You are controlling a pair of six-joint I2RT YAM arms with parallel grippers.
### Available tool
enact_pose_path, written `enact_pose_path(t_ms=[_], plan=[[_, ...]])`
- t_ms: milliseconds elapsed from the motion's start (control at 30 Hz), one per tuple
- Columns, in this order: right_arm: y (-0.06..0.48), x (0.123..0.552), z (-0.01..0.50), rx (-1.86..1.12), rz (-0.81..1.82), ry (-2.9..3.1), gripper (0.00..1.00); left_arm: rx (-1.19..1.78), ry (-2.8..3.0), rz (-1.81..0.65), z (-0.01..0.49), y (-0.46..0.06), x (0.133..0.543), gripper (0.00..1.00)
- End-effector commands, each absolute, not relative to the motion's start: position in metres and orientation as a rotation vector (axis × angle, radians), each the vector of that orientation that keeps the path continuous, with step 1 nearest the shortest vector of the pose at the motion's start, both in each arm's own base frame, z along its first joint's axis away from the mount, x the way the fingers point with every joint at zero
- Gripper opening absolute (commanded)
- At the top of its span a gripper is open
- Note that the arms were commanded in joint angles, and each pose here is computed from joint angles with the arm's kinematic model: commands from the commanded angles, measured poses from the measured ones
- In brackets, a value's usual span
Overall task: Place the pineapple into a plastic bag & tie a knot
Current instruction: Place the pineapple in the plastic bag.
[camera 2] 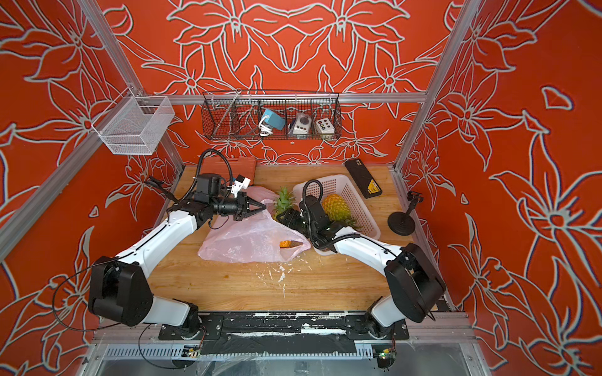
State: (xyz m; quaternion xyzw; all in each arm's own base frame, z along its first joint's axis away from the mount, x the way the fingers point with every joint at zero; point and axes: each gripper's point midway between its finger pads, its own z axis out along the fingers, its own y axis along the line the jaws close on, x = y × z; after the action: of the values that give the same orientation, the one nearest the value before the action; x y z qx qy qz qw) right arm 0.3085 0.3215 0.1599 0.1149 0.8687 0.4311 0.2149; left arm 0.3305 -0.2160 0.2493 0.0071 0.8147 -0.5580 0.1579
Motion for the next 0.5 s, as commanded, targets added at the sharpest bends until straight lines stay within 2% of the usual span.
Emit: enact_pose_path(t_ms=[0,200,333,467], plan=[[0.333,0.337,0.237,0.302,1.343,2.15,0.35,0.049,2.339,-1.591,0.245,-0.219,0.323,0.0],[0.316,0.368,0.301,0.259,1.382,2.016,0.34,0.075,2.344,-1.618,0.247,-0.223,0.31,0.0],[0.316,0.361,0.337,0.187,1.409,1.971,0.34,0.123,2.241,-1.674,0.281,-0.236,0.313,0.0],[0.299,0.354,0.349,0.163,1.341,1.953,0.34,0.155,2.137,-1.732,0.3,-0.257,0.32,0.0]])
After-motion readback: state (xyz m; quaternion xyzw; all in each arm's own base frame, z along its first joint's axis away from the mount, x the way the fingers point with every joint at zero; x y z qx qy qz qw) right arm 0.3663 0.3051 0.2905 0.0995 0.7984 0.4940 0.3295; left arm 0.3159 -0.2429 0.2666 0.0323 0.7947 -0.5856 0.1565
